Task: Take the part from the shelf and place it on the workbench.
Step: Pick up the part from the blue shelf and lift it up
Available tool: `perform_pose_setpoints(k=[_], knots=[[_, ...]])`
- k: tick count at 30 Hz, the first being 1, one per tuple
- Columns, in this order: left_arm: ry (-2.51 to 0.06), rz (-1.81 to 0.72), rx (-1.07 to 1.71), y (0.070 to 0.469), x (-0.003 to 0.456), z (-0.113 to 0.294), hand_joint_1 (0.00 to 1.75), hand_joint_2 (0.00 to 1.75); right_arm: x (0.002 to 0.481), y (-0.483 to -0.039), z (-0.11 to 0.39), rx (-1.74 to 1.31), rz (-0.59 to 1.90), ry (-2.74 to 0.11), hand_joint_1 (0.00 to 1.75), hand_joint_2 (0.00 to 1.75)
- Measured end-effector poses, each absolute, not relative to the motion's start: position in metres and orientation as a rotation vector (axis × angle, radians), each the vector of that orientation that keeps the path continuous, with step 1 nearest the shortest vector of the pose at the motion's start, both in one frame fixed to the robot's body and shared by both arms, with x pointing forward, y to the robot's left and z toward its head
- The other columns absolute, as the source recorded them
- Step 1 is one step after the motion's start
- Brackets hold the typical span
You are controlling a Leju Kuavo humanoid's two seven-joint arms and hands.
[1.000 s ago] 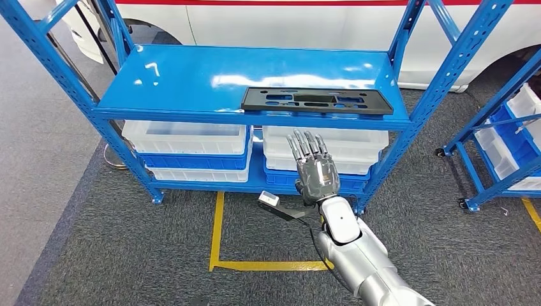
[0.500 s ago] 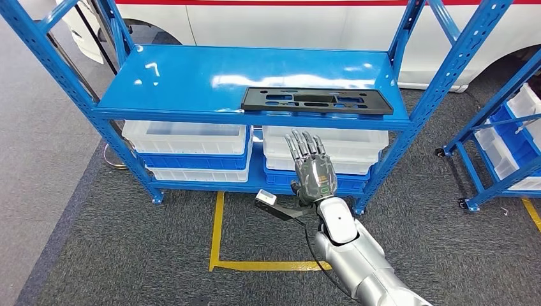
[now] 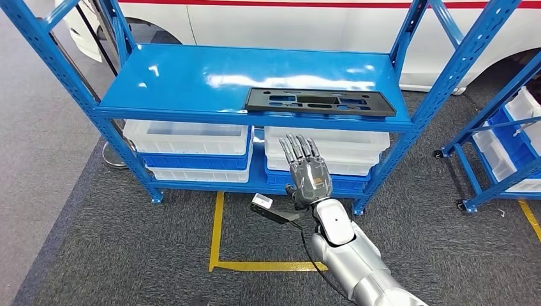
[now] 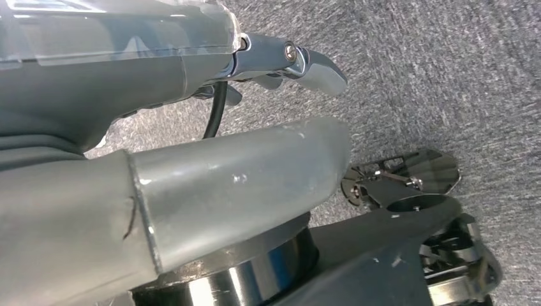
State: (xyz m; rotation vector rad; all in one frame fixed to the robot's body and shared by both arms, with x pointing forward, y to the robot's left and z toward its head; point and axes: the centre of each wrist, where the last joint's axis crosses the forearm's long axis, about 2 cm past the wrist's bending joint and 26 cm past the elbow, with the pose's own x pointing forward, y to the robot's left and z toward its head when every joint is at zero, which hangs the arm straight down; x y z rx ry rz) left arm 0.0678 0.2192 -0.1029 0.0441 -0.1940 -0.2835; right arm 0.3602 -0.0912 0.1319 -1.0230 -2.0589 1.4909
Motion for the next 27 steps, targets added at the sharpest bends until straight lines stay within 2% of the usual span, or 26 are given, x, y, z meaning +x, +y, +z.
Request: perform_pose_setpoints(k=[27], knots=[[-0.203,-0.294,0.051,0.2165,0.0692,-0.1023,0.00,0.00,0.3587,-0.0909,0.1280,-1.006,1.493,-2.045,0.00,1.75]])
